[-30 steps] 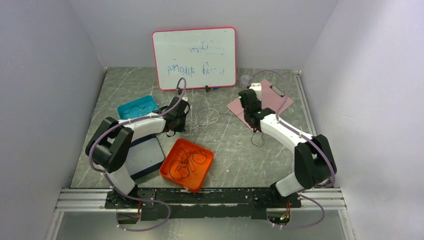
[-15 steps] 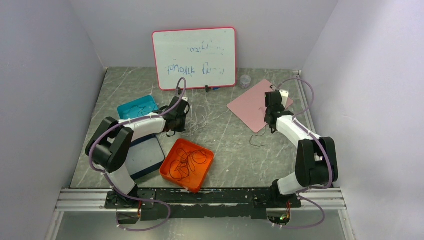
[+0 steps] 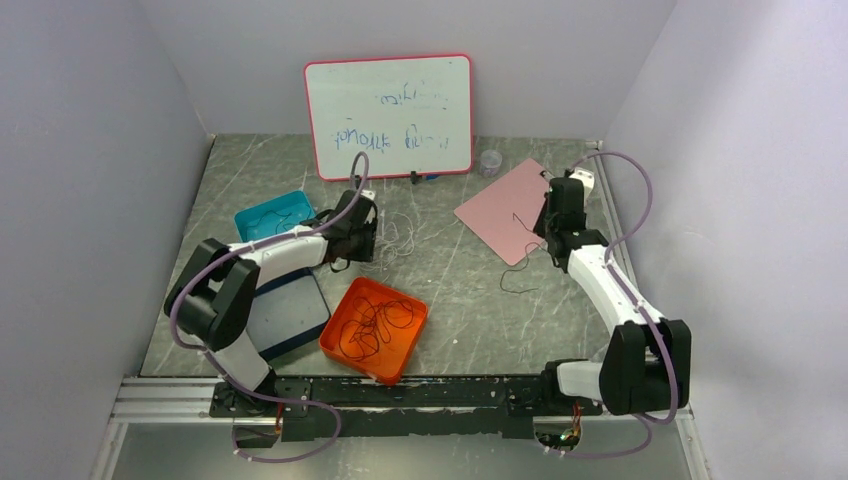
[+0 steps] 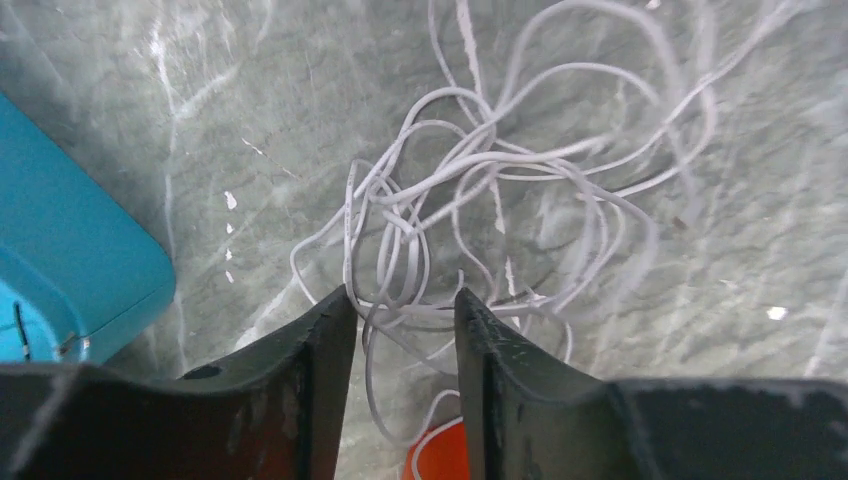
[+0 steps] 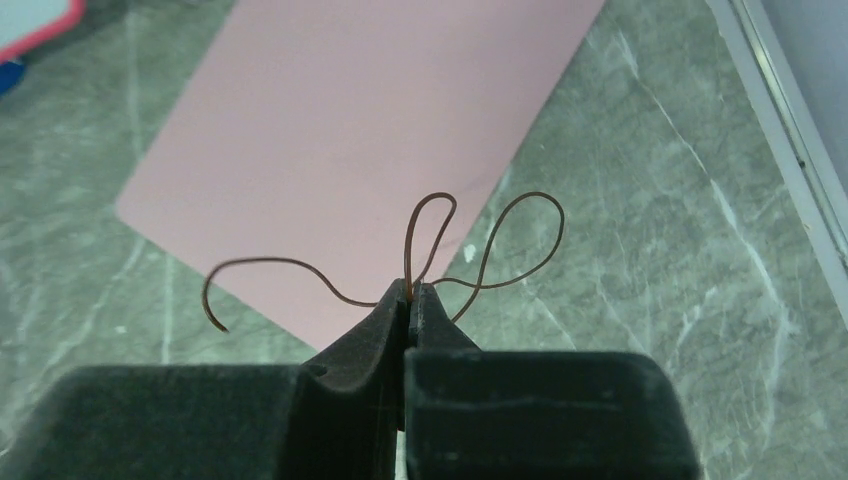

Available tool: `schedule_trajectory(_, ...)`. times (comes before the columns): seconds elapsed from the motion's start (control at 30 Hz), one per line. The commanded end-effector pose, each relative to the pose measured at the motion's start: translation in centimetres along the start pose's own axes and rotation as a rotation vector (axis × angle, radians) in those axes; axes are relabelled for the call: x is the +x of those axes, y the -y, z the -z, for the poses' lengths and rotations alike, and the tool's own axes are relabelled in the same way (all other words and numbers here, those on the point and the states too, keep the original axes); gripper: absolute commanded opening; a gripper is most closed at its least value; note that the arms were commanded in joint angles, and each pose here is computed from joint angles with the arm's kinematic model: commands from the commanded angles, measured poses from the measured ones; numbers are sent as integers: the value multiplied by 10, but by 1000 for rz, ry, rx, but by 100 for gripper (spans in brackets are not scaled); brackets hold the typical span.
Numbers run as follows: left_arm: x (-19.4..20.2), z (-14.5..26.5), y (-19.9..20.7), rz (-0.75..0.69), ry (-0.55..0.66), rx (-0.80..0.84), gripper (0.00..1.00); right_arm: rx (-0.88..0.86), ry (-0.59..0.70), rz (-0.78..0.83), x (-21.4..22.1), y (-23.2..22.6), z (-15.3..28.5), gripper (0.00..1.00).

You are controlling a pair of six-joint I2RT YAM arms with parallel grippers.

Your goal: Untangle the cables

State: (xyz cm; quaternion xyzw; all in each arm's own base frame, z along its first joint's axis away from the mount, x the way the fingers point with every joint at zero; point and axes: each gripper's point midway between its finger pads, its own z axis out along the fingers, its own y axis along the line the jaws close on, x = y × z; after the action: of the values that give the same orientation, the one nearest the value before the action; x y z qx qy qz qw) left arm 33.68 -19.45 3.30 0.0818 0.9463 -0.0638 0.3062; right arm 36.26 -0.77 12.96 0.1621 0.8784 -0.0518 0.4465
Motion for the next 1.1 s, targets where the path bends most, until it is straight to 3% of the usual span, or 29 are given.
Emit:
schedule_trajectory(0.0,-49,33,14,13,138,74,50,-101,26,-26,-19,-17,14,0)
schedule_trajectory(0.17,-66,58,13,18,198,79,57,-148,-46,-58,3,-24,17,0)
schedule_trajectory(0.53,-71,75,5,23,235,56,56,-143,-223,-74,80,-19,1,4)
schedule_trajectory(0.83,-67,71,7,27,223,65,55,-189,-256,-40,86,-25,0,34)
schedule_trajectory(1.07,-67,70,6,24,221,62,54,-193,-289,-5,94,-27,-7,39)
